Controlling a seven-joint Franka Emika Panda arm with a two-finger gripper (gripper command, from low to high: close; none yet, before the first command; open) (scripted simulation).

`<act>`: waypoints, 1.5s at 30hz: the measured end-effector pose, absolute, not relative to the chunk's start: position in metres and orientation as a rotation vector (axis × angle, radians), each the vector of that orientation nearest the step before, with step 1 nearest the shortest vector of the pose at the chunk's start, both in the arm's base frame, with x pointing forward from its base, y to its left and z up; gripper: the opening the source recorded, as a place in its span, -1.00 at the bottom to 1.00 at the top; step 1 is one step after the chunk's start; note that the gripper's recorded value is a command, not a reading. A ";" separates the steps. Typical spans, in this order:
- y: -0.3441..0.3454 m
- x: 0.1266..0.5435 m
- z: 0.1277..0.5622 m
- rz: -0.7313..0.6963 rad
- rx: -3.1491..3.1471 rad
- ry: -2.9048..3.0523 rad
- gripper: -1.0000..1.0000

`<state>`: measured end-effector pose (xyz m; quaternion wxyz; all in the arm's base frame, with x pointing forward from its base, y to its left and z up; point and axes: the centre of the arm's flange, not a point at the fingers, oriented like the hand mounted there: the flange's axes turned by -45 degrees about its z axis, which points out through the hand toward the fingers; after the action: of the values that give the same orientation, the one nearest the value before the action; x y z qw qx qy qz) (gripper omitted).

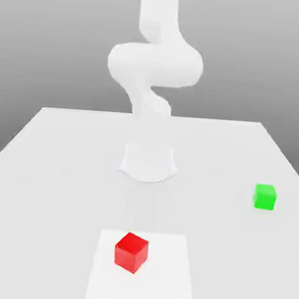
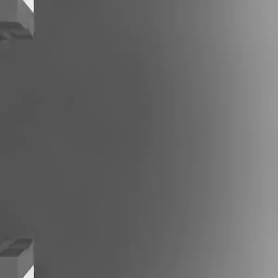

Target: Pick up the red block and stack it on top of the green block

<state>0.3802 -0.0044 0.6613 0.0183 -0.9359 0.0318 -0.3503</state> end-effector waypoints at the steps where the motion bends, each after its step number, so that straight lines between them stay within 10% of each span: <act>1: -0.006 0.394 0.637 -1.024 -2.915 0.137 0.00; 10: -0.014 0.449 0.424 -0.522 -2.973 0.458 0.00; 19: -0.022 0.403 0.231 -0.056 -3.022 0.800 0.00; 26: -0.022 0.393 0.151 0.000 -3.028 0.838 0.00; 27: -0.022 0.392 0.145 0.000 -3.028 0.839 -1.00; 40: -0.022 0.393 0.201 -0.002 -3.029 0.837 -1.00; 45: 0.079 0.379 0.219 0.003 -3.106 0.263 -1.00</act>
<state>0.3790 0.0792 0.2194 0.0124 -0.9964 0.0842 0.0011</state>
